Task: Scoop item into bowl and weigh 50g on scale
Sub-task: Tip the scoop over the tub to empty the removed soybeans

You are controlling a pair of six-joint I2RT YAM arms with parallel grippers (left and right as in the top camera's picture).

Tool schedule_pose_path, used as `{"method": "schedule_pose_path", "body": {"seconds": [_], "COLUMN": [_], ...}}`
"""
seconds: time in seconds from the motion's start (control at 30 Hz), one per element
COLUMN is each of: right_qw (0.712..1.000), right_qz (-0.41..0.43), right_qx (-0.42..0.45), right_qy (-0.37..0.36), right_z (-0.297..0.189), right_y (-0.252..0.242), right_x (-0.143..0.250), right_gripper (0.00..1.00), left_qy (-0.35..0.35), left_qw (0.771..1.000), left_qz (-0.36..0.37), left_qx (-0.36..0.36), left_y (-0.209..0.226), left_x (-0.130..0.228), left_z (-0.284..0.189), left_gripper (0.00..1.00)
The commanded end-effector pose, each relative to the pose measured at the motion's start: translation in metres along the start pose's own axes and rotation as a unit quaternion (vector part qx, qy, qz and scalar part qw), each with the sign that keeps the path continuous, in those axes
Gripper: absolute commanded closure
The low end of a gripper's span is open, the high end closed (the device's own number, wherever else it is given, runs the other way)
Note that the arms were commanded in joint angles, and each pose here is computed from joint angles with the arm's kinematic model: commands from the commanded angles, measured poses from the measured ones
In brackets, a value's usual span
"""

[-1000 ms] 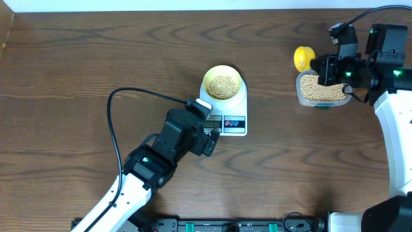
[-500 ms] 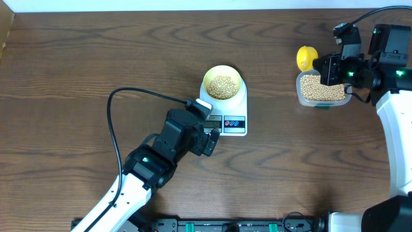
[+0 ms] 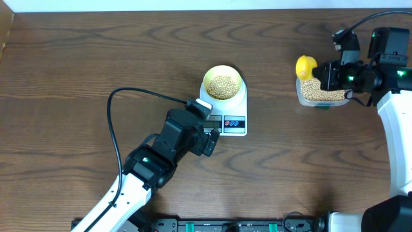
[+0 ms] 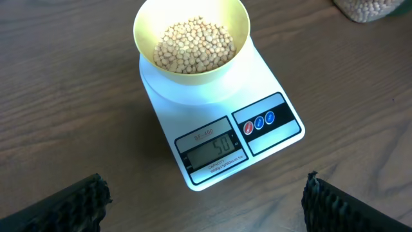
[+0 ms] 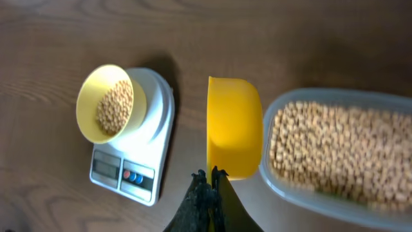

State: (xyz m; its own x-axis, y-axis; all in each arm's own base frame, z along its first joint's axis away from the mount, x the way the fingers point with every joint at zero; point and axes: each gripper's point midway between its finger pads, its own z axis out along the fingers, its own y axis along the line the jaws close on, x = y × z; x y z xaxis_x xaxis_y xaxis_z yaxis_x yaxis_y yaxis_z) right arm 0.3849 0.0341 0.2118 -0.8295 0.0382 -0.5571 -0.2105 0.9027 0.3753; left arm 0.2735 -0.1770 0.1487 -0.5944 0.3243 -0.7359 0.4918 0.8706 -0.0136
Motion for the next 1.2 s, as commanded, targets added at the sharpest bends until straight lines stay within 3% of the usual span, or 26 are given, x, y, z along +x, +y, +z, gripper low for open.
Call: {"method": "schedule_pose_path", "body": {"seconds": [0.0, 0.37, 0.7, 1.17], "right_qw": [1.0, 0.996, 0.989, 0.98], "right_qz": [0.015, 0.072, 0.042, -0.12], "right_qx": [0.008, 0.056, 0.136, 0.156], "right_qy": [-0.007, 0.024, 0.037, 0.032], "right_z": [-0.014, -0.029, -0.037, -0.033], "right_y": [-0.006, -0.042, -0.072, -0.073], "right_x": [-0.002, 0.021, 0.026, 0.008], "right_gripper": [0.99, 0.99, 0.99, 0.99], "left_qy": [-0.001, -0.001, -0.001, -0.001], "left_qw": [1.0, 1.0, 1.0, 1.0], "left_qz": [-0.009, -0.009, -0.009, -0.009], "left_qx": [-0.006, -0.006, -0.006, -0.006], "left_y": [0.003, 0.003, 0.003, 0.003], "left_x": [-0.001, -0.001, -0.001, -0.001], "left_z": [0.0, 0.0, 0.0, 0.0], "left_gripper": [0.02, 0.02, 0.02, 0.02]}}
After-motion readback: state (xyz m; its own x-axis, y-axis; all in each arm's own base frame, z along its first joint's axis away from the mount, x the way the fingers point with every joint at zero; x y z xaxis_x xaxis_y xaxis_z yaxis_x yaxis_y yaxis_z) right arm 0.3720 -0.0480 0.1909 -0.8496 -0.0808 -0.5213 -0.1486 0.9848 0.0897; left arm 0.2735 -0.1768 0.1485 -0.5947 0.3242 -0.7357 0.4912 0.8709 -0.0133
